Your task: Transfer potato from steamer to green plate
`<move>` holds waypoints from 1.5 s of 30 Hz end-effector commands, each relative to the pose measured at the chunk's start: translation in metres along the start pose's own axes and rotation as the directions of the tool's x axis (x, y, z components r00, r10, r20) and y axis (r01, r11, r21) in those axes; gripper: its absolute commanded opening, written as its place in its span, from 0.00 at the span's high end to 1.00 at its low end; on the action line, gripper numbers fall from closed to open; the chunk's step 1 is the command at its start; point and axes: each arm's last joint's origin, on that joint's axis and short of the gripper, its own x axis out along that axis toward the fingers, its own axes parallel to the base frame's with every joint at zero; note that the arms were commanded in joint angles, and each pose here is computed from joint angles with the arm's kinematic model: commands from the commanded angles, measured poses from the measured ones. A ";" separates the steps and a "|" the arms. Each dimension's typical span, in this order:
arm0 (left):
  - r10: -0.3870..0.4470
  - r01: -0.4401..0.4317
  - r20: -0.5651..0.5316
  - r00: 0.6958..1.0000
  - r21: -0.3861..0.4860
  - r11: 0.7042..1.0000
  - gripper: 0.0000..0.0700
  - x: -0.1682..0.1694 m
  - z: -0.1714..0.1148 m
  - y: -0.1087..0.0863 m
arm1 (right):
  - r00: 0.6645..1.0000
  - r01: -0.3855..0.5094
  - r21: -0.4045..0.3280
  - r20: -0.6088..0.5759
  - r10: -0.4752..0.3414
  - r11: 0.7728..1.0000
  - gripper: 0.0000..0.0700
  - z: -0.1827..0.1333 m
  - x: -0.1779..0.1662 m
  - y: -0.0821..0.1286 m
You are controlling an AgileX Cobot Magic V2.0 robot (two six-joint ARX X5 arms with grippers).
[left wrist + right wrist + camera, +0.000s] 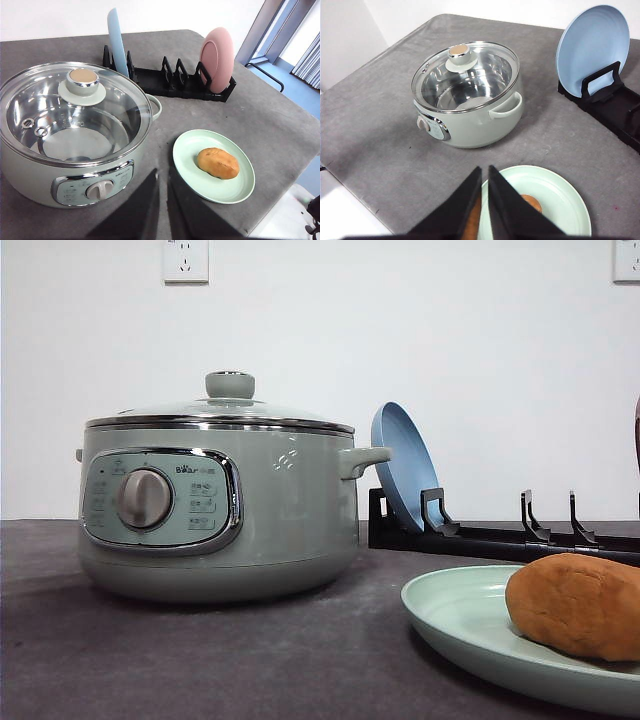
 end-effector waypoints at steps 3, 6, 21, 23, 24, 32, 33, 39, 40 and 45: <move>0.002 -0.002 0.018 1.000 0.012 1.000 0.97 -0.002 0.000 0.000 | 1.000 -0.007 -0.010 0.014 0.008 1.000 0.99 0.003 -0.001 0.001; 0.042 -0.042 0.044 0.998 0.004 0.999 0.97 -0.003 -0.003 0.003 | 1.000 -0.007 -0.010 0.014 0.007 1.000 0.99 0.003 -0.001 0.001; 0.388 -0.413 0.280 0.878 0.036 0.910 0.97 0.037 -0.108 0.066 | 1.000 -0.007 -0.010 0.014 0.007 1.000 0.99 0.003 -0.001 0.001; 0.438 -0.456 0.296 0.849 -0.008 0.890 0.97 0.044 -0.124 0.074 | 1.000 -0.007 -0.010 0.014 0.008 1.000 0.99 0.003 -0.001 0.001; 0.465 -0.476 0.303 0.832 -0.040 0.878 0.97 0.048 -0.131 0.078 | 1.000 -0.007 -0.010 0.014 0.007 1.000 0.99 0.003 -0.001 0.001; 0.619 -0.600 0.298 0.727 -0.164 0.783 0.97 0.061 -0.171 0.096 | 1.000 -0.007 -0.010 0.014 0.007 1.000 0.99 0.003 -0.001 0.001; 0.630 -0.610 0.296 0.718 -0.168 0.774 0.97 0.062 -0.173 0.097 | 1.000 -0.007 -0.010 0.014 0.007 1.000 0.99 0.003 -0.001 0.001; 0.657 -0.636 0.267 0.705 -0.172 0.752 0.97 0.066 -0.182 0.101 | 1.000 -0.007 -0.010 0.014 0.008 1.000 0.99 0.003 -0.001 0.001; 0.658 -0.638 0.258 0.707 -0.168 0.751 0.97 0.067 -0.183 0.102 | 1.000 -0.007 -0.009 0.014 0.008 1.000 0.99 0.003 -0.001 0.001; 0.656 -0.649 0.229 0.719 -0.116 0.752 0.97 0.068 -0.186 0.101 | 1.000 -0.007 -0.010 0.014 0.007 1.000 0.99 0.003 -0.001 0.001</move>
